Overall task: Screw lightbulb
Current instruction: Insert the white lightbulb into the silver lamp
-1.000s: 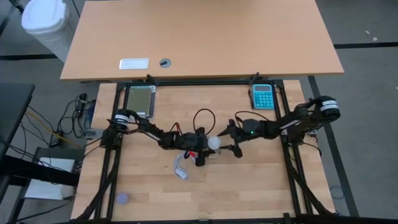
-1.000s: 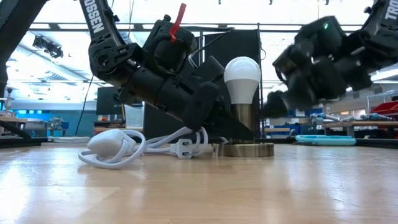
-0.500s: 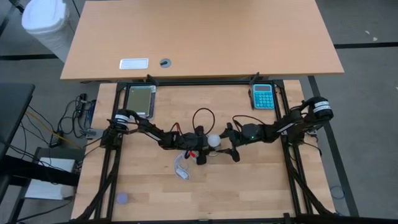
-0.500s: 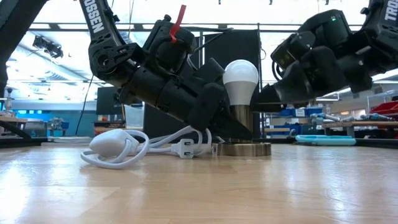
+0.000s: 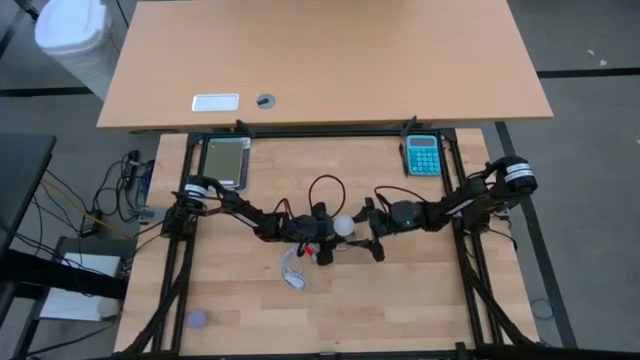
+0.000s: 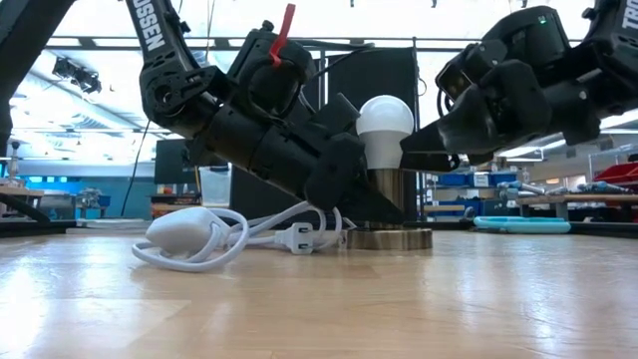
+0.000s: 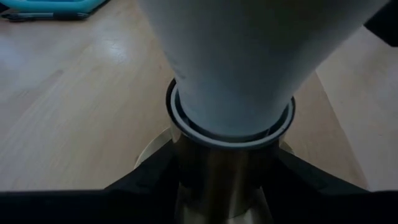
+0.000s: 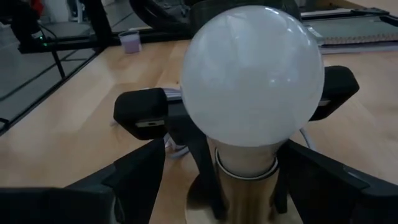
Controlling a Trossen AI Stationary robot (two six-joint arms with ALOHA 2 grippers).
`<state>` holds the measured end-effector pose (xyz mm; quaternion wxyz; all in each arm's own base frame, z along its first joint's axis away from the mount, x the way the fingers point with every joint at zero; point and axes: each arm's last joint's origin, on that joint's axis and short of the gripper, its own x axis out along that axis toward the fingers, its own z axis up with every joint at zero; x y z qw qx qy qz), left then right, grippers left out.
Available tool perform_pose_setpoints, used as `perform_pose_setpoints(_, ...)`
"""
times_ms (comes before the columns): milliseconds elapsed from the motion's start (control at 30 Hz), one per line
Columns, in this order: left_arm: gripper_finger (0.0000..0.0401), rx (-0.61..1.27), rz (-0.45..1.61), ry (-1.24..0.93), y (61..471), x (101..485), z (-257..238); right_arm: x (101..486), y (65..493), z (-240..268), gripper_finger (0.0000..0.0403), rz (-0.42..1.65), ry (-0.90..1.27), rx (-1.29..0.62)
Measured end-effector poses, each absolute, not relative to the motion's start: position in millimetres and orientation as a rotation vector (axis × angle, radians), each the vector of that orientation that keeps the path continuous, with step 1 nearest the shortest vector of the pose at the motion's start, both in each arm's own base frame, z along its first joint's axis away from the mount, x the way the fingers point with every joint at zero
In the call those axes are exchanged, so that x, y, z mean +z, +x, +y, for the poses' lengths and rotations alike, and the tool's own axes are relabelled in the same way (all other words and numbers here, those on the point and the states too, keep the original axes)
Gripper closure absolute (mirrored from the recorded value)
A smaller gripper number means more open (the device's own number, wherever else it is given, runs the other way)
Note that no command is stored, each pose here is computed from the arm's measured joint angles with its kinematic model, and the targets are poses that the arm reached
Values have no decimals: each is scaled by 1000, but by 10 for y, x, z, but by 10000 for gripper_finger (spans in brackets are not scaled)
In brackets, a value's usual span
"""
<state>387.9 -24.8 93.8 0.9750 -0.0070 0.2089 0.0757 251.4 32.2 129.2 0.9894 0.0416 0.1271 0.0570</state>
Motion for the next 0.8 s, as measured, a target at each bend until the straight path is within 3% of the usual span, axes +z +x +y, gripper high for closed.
perform_pose_setpoints(433, 208, 177, 427, -19, 3872, 929, -248, 1262, 2431, 531, 95, 275, 150, 142)
perform_pose_setpoints(567, 208, 266, 420, -27, 3871, 931, -171, 1273, 2340, 607, 95, 278, 157, 239)
perform_pose_setpoints(800, 208, 243, 422, -11, 3871, 931, -202, 1349, 2294, 538, 95, 230, 136, 102)
